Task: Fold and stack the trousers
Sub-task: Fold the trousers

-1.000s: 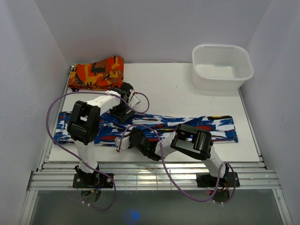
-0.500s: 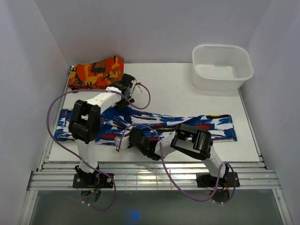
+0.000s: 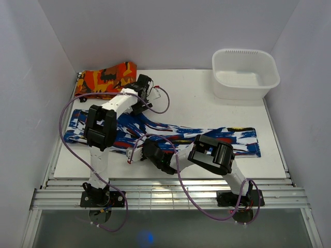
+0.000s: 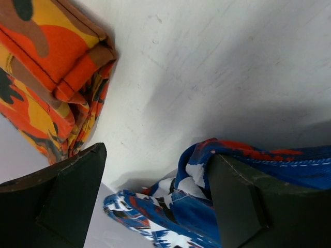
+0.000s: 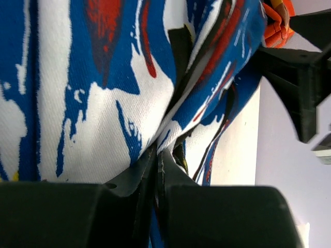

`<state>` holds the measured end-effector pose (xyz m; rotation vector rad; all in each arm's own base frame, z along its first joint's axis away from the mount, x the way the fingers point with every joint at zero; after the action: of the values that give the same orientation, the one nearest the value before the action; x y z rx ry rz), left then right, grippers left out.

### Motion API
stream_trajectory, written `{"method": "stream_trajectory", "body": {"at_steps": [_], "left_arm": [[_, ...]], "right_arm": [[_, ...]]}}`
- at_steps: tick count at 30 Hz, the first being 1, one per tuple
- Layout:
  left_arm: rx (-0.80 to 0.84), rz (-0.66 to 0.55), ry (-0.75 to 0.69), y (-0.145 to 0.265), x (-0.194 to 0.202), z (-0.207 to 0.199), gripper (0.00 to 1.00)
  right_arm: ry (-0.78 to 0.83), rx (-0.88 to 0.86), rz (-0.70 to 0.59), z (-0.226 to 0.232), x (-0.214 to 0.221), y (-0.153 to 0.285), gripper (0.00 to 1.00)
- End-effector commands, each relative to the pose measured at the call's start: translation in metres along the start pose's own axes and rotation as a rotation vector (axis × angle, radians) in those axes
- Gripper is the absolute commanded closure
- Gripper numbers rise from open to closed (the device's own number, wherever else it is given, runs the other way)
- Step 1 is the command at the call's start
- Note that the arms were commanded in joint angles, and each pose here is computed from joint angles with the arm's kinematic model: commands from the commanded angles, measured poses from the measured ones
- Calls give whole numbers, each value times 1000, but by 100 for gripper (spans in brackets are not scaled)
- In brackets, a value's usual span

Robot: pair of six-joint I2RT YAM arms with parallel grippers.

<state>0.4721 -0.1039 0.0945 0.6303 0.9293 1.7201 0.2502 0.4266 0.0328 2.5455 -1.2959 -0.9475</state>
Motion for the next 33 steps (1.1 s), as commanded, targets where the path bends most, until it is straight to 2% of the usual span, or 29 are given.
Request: {"method": "stream_trajectory", "body": {"at_steps": [1,5,12,15,17,19,23,26,29,31,33], "left_arm": [[-81,-214,254,39,-25,56,12],[59,-297,399,62,-23,50,13],[280,-152,501,42,8,2,18],[332,-159,541,38,7,-5,20],[352,-172,566,38,6,-4,28],[371,-173,581,39,6,-5,30],[400,-139,585,36,10,-14,47],[431,-121,583,32,13,-22,52],[454,-83,585,26,17,-28,51],[460,-77,587,23,17,-30,41],[456,-69,589,19,18,-31,39]], "right_arm": [[70,-280,170,77,56,14,92],[75,-274,171,73,54,10,92],[75,-273,177,71,54,10,92],[76,-274,181,71,56,10,92],[76,-273,185,69,57,10,92],[75,-273,186,68,58,10,92],[73,-277,183,69,58,9,92],[70,-275,186,69,59,8,92],[71,-279,189,69,61,9,92],[69,-280,190,69,62,10,92],[70,-285,191,71,63,11,92]]}}
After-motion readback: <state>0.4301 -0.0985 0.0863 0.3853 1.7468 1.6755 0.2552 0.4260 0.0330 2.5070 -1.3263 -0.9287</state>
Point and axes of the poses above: each gripper's point midway between its finger pads, its own y axis back along the fingers, its own z axis along the line the jaws close on, x = y × z, the point moved 2 cm from there along y, back along the fingers, and after that the axes turned 7 degrees about -y, right-handed, at the moved point
